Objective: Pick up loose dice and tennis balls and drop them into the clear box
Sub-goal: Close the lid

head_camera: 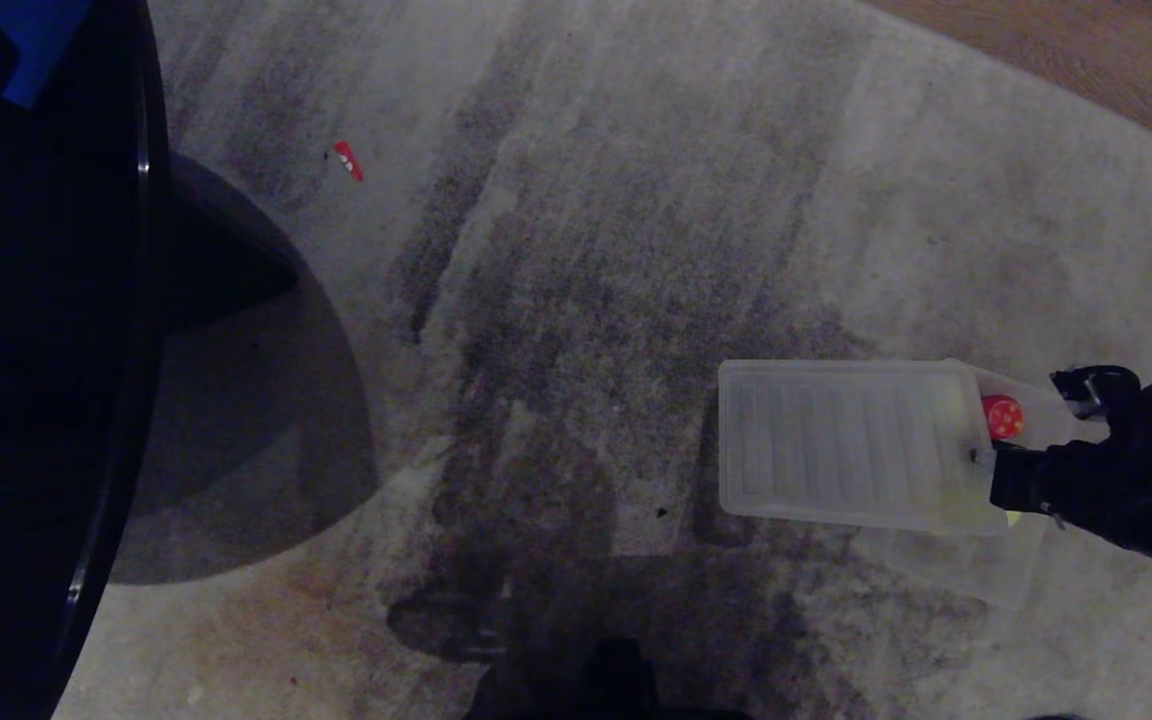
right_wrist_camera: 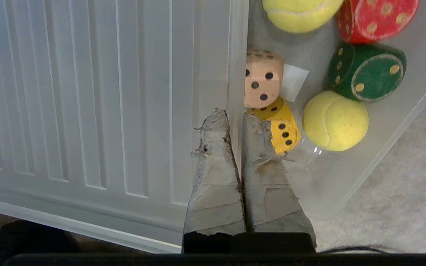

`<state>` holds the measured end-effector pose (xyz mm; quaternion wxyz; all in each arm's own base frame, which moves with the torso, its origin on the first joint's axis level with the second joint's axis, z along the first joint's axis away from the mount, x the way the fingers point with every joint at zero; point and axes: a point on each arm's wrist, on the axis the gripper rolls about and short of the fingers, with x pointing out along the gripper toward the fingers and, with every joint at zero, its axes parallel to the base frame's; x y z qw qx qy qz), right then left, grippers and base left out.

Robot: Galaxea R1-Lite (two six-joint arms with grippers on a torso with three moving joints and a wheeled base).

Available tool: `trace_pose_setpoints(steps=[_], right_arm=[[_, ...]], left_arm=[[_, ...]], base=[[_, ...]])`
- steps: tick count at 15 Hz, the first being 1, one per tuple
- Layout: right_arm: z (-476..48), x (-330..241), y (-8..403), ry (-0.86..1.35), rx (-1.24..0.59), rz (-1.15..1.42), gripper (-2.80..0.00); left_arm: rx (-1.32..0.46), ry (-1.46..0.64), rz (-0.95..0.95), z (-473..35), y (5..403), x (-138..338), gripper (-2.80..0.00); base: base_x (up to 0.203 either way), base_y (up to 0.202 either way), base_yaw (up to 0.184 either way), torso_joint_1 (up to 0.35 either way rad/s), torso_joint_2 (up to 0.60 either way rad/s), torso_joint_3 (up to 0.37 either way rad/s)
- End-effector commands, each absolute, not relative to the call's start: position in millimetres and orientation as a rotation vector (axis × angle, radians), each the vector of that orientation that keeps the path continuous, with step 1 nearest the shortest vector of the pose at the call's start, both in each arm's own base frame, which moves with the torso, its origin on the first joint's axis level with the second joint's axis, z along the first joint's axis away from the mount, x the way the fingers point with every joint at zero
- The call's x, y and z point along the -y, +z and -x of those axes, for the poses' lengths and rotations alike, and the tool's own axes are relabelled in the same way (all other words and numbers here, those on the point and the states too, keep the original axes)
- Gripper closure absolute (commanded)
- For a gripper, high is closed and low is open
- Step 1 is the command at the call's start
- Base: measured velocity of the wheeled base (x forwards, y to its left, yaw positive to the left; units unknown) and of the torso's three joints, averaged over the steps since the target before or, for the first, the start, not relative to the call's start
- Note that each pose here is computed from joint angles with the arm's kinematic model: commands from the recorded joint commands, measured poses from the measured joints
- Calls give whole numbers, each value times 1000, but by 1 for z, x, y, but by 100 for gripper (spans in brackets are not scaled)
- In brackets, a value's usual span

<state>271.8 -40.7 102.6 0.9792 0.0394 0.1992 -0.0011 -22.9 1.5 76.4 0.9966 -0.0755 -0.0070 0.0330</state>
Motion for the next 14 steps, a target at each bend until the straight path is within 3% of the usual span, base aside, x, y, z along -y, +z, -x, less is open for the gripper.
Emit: trace_pose_setpoints(steps=[1,14], right_arm=[[-274,40,106,2,-382,-76,0],[-258,38,135,-5,-254,-148,0]], left_arm=[[13,67,152,23,76,-2,0],[13,67,152,23,76,-2,0]], base=[[0,0,0,0,0,0],[0,0,0,0,0,0]])
